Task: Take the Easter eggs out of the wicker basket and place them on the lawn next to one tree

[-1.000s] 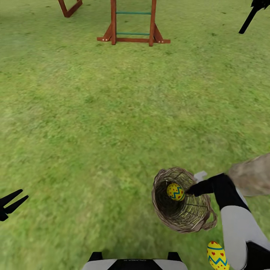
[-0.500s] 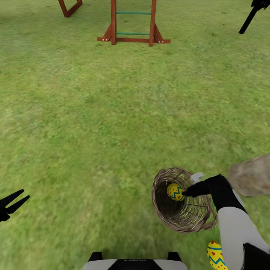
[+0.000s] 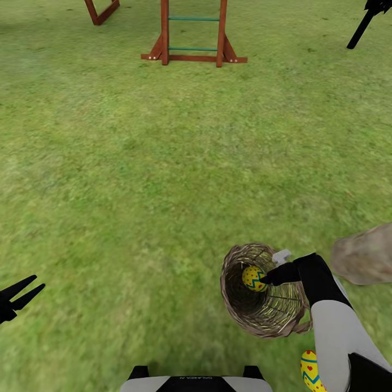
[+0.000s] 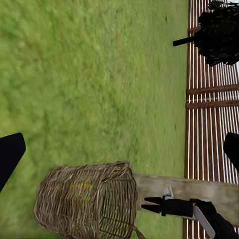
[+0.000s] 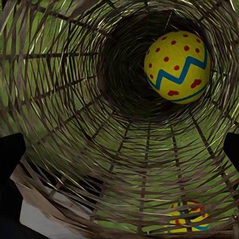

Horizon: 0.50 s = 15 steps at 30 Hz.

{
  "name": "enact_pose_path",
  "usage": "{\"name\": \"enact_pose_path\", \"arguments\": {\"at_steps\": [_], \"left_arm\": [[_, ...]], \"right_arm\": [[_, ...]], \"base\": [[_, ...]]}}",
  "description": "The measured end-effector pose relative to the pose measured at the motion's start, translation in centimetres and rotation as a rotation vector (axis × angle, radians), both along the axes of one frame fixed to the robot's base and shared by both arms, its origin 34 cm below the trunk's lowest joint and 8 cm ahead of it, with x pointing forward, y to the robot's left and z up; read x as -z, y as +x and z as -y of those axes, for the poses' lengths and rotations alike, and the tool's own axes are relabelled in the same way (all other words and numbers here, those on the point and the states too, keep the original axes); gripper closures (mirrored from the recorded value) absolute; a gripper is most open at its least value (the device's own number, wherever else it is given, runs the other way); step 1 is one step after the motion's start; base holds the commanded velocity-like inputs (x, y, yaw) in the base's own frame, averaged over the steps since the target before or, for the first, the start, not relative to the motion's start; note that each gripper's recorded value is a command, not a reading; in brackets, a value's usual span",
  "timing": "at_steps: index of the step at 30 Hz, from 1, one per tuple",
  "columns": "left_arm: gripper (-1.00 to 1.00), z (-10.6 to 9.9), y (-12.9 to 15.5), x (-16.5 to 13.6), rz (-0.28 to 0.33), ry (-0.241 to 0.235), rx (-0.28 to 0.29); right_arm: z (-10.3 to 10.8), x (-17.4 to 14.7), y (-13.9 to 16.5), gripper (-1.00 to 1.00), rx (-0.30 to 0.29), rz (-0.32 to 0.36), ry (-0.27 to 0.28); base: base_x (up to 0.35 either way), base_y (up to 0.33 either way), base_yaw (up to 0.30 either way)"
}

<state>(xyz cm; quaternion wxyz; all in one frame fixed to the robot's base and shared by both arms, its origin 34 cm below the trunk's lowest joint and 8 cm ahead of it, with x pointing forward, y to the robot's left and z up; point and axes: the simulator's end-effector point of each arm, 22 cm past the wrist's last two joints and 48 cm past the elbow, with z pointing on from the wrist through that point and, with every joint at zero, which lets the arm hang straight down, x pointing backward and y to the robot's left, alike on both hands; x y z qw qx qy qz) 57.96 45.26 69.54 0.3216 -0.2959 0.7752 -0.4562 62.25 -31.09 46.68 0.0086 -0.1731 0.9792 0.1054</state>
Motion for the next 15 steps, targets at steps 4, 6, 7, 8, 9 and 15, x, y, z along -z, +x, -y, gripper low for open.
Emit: {"name": "enact_pose_path", "arguments": {"at_steps": [4, 6, 7, 8, 9, 15], "left_arm": [[-1.00, 0.0, 0.0, 0.4, -0.002, -0.002, -0.001], [-1.00, 0.0, -0.1, 0.8, -0.003, -0.003, -0.001], [-1.00, 0.0, -0.1, 1.0, -0.004, -0.004, -0.001], [-1.00, 0.0, -0.1, 1.2, -0.004, -0.005, -0.002], [-1.00, 0.0, -0.1, 1.4, -0.005, -0.006, -0.002], [-1.00, 0.1, -0.2, 2.1, -0.006, -0.008, -0.003]], "right_arm": [[0.0, 0.3, 0.0, -1.00, 0.000, 0.000, 0.000], [0.0, 0.6, 0.0, -1.00, 0.000, 0.001, -0.001], [0.1, 0.8, 0.1, -1.00, 0.001, 0.003, -0.002], [0.2, 0.8, 0.3, -1.00, 0.001, 0.010, -0.006], [0.3, 0.8, 0.6, -1.00, 0.001, 0.017, -0.009], [1.2, 0.7, 1.9, -1.00, 0.002, 0.055, -0.031]], "base": [[0.000, 0.000, 0.000], [0.000, 0.000, 0.000], [0.000, 0.000, 0.000], [0.000, 0.000, 0.000], [0.000, 0.000, 0.000], [0.000, 0.000, 0.000]]}}
